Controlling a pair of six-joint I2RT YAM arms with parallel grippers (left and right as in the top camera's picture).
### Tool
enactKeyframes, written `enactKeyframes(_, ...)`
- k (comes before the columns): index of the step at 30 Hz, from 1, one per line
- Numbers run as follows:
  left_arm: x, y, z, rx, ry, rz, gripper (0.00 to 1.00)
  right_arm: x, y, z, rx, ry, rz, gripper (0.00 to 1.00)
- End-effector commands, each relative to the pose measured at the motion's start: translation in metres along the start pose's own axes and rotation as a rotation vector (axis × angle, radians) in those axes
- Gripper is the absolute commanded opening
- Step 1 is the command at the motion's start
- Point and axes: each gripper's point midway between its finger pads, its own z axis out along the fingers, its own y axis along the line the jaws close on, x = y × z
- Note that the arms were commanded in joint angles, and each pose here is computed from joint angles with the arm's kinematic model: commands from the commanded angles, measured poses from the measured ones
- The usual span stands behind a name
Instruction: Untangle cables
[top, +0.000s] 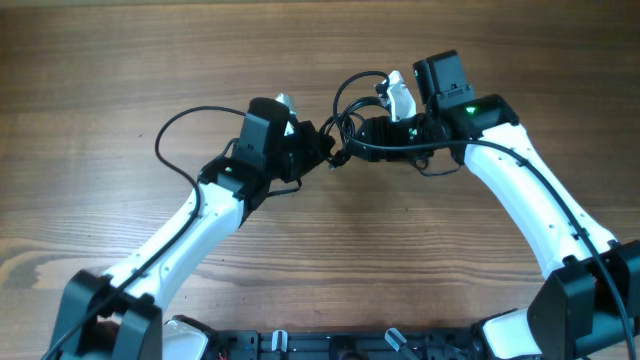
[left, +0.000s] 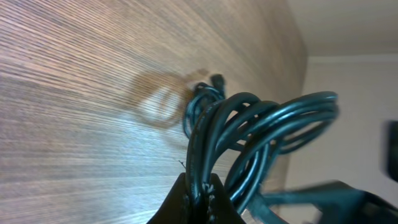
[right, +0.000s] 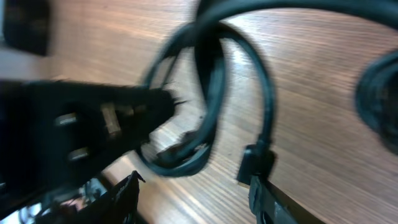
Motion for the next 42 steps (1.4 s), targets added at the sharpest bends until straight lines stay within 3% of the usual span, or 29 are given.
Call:
enactKeyframes(1, 0.003, -0.024, -0.013, 0.080, 0.026, -0.028, 0.04, -0.014, -0.007, -0.006, 0.072, -0.066, 0.012, 0.55)
enactKeyframes(6, 0.007, -0.019, -0.013, 0.062, 0.047, -0.039, 0.04, -0.021, -0.006, -0.003, 0.059, -0.086, 0.014, 0.42)
enactKeyframes(9, 0.007, -0.018, -0.013, 0.059, 0.048, -0.036, 0.04, -0.022, -0.005, -0.003, 0.054, -0.086, 0.009, 0.41)
enactKeyframes(13, 0.007, -0.017, -0.012, 0.055, 0.043, -0.033, 0.04, -0.024, -0.027, -0.006, 0.179, -0.111, 0.022, 0.37)
enactKeyframes(17, 0.009, -0.017, -0.011, 0.049, 0.046, -0.030, 0.04, -0.023, -0.022, -0.005, 0.154, -0.103, 0.013, 0.36)
enactKeyframes(20, 0.007, 0.004, -0.011, -0.047, 0.016, -0.052, 0.04, -0.022, -0.034, -0.007, 0.213, -0.107, 0.017, 0.32)
enactKeyframes(24, 0.009, 0.011, -0.011, -0.073, 0.021, 0.014, 0.04, -0.023, -0.047, -0.038, 0.298, -0.087, 0.026, 0.37)
enactKeyframes(29, 0.009, 0.012, -0.011, -0.078, 0.022, 0.031, 0.04, -0.045, 0.007, -0.075, 0.184, -0.142, -0.033, 0.41)
enactKeyframes(31, 0.007, 0.009, -0.011, -0.067, 0.015, 0.029, 0.04, -0.040, 0.032, -0.069, 0.052, -0.110, -0.059, 0.41)
enactKeyframes(38, 0.003, 0.010, -0.011, -0.073, -0.010, -0.043, 0.04, -0.013, 0.014, -0.002, 0.096, 0.047, -0.021, 0.41)
enactKeyframes(42, 0.004, 0.008, -0.011, -0.066, -0.004, -0.046, 0.04, -0.017, 0.015, 0.016, 0.039, 0.053, -0.024, 0.41)
